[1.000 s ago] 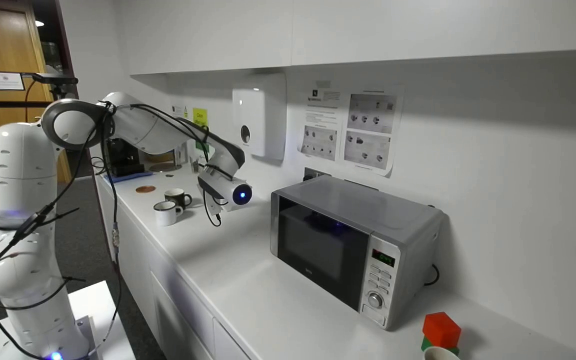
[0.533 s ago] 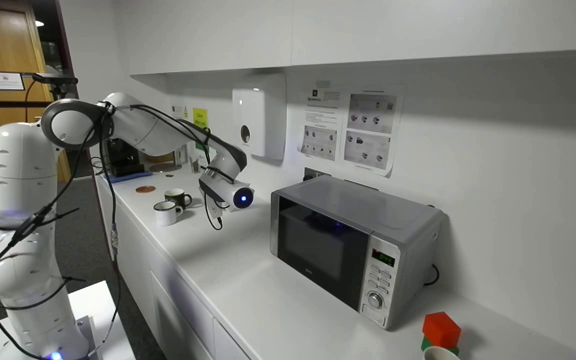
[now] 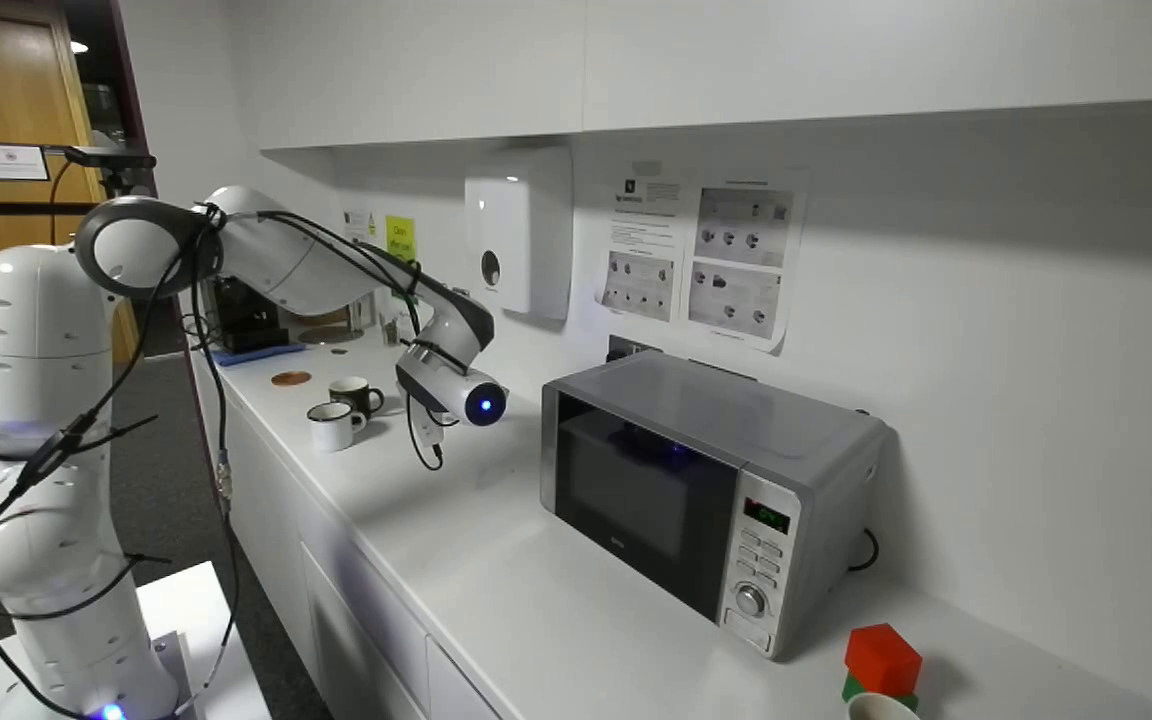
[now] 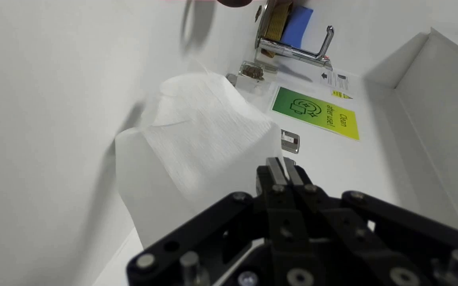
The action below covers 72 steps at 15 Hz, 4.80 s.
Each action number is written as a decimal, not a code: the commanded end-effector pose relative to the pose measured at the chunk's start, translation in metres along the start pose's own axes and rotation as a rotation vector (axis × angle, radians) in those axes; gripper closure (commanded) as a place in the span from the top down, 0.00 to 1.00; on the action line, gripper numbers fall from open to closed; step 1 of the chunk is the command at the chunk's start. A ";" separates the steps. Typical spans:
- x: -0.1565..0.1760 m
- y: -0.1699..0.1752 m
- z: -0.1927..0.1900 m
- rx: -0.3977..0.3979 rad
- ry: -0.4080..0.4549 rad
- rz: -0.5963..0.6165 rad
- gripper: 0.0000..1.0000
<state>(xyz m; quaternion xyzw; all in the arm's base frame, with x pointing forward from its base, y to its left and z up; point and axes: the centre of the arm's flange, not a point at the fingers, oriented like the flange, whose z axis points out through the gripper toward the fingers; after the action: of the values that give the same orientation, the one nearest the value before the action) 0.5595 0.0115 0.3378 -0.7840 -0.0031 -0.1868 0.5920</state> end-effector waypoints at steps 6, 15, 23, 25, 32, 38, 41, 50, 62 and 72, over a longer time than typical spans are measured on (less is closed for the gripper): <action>-0.032 -0.015 -0.030 -0.057 -0.037 -0.023 0.00; -0.052 -0.023 -0.046 -0.111 -0.078 -0.033 0.00; -0.055 -0.023 -0.050 -0.200 -0.101 -0.073 0.00; -0.055 -0.020 -0.053 -0.237 -0.105 -0.082 0.00; -0.061 -0.008 -0.058 -0.329 -0.140 -0.098 0.00; -0.061 -0.004 -0.059 -0.441 -0.141 -0.129 0.00; -0.060 -0.004 -0.058 -0.483 -0.141 -0.145 0.00; -0.060 -0.007 -0.061 -0.612 -0.128 -0.179 0.00; -0.075 -0.008 -0.061 -0.717 -0.132 -0.129 0.00; -0.087 -0.020 -0.059 -0.789 -0.139 -0.091 0.32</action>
<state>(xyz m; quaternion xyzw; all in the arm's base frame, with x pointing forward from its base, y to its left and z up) 0.4734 -0.0247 0.3302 -0.9571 -0.0119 -0.1415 0.2526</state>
